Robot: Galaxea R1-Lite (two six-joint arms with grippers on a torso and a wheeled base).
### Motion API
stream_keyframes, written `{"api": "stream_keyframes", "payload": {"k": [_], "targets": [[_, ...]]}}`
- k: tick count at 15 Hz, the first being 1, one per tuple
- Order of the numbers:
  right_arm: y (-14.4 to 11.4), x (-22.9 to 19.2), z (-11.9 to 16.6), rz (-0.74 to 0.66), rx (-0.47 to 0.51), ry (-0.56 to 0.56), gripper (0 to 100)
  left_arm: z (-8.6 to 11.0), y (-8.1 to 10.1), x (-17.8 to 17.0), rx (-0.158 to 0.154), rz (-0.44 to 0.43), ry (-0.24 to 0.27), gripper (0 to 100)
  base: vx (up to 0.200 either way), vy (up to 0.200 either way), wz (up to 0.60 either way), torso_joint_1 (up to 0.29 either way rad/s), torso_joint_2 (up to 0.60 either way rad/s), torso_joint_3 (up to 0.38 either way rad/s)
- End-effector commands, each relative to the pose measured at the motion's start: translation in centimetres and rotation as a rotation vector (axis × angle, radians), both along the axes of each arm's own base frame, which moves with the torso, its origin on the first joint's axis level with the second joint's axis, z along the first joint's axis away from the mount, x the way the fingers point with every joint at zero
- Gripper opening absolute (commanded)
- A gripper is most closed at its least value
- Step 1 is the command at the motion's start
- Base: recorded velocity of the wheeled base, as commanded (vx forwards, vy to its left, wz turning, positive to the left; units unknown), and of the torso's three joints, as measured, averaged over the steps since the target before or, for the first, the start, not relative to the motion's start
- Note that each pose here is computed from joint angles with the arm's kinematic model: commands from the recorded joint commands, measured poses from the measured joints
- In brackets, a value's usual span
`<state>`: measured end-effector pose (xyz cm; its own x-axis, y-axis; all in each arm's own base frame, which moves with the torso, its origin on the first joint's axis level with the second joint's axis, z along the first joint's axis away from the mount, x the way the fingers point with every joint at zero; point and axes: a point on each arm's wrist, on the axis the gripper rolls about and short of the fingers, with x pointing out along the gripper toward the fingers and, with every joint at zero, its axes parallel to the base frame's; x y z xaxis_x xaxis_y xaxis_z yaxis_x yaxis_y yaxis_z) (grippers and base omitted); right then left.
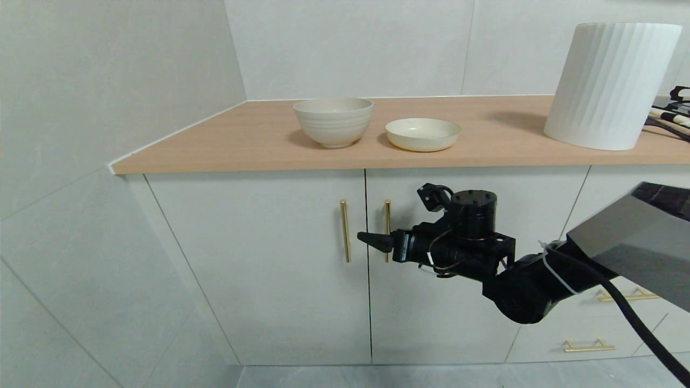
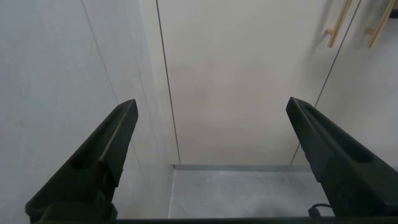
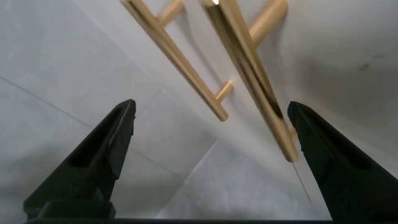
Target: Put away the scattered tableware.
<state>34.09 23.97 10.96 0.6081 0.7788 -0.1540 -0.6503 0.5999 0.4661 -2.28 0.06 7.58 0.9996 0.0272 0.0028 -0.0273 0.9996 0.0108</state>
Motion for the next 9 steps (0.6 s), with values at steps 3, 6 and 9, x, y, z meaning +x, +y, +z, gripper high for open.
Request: {"api": "stream_keyframes", "payload": {"k": [3,6,9], "targets": [[0.9,0.4,-1.1,-0.013,-0.007,0.005,100,0.0,0.0,0.0,0.0,0.0,0.0,100,0.0,0.0,0.0,0.0,0.0,0.0],[1.1,0.6,-1.2,-0.036,0.021,0.0,100,0.0,0.0,0.0,0.0,0.0,0.003,100,0.0,0.0,0.0,0.0,0.0,0.0],[1.4,-0.3,-0.7,-0.013,0.042,0.023,100,0.0,0.0,0.0,0.0,0.0,0.001,100,0.0,0.0,0.0,0.0,0.0,0.0]]}}
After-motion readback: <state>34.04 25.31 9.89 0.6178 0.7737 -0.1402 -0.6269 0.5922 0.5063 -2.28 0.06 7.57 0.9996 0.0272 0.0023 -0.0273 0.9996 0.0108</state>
